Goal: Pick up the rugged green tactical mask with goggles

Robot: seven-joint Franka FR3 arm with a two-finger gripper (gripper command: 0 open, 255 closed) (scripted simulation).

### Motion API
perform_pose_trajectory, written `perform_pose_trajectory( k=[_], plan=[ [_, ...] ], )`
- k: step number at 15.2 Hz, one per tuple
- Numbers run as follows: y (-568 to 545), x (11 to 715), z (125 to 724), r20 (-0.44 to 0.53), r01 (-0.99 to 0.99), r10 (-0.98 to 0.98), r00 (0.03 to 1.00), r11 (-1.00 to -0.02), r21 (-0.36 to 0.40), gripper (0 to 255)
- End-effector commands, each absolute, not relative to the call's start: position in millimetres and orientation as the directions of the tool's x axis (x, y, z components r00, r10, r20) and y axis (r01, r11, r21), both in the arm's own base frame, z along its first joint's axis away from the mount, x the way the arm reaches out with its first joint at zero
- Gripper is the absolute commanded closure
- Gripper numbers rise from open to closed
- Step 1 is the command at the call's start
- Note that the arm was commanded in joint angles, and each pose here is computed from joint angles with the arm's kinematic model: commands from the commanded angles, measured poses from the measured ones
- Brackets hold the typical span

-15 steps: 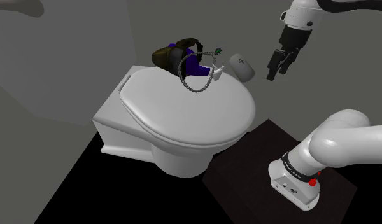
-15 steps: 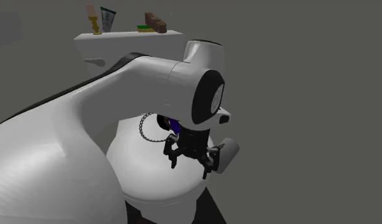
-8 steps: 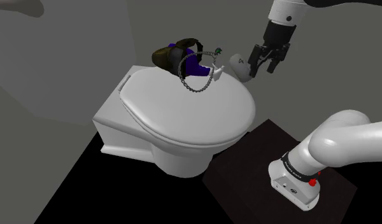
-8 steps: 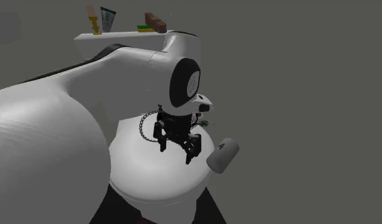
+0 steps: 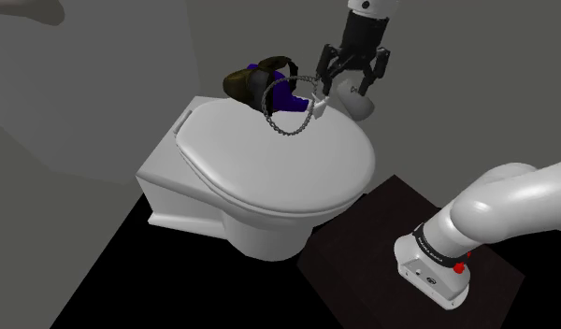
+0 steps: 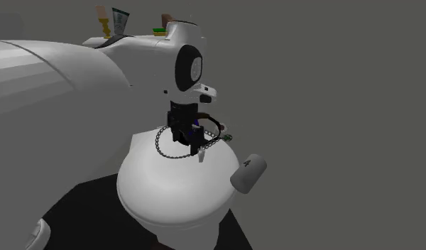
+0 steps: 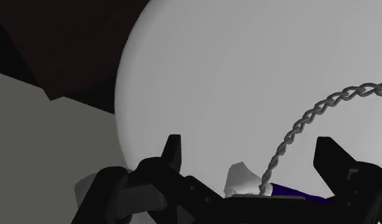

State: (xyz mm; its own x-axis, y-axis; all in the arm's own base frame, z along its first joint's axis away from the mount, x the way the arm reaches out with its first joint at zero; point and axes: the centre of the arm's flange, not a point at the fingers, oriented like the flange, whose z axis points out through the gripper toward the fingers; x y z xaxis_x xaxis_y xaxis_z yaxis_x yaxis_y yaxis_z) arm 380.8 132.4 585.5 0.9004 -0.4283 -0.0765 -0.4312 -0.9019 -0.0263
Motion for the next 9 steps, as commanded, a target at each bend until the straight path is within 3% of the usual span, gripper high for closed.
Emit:
perform_pose_trajectory(
  k=[1,9],
  plan=[
    [148.1,401.1,588.9,-0.069,-0.502,-0.5,0.863,-0.864,-0.023,0],
    [195.2,489.6,606.6,-0.031,-0.732,-0.732,0.681,-0.681,-0.014,0]
  ],
)
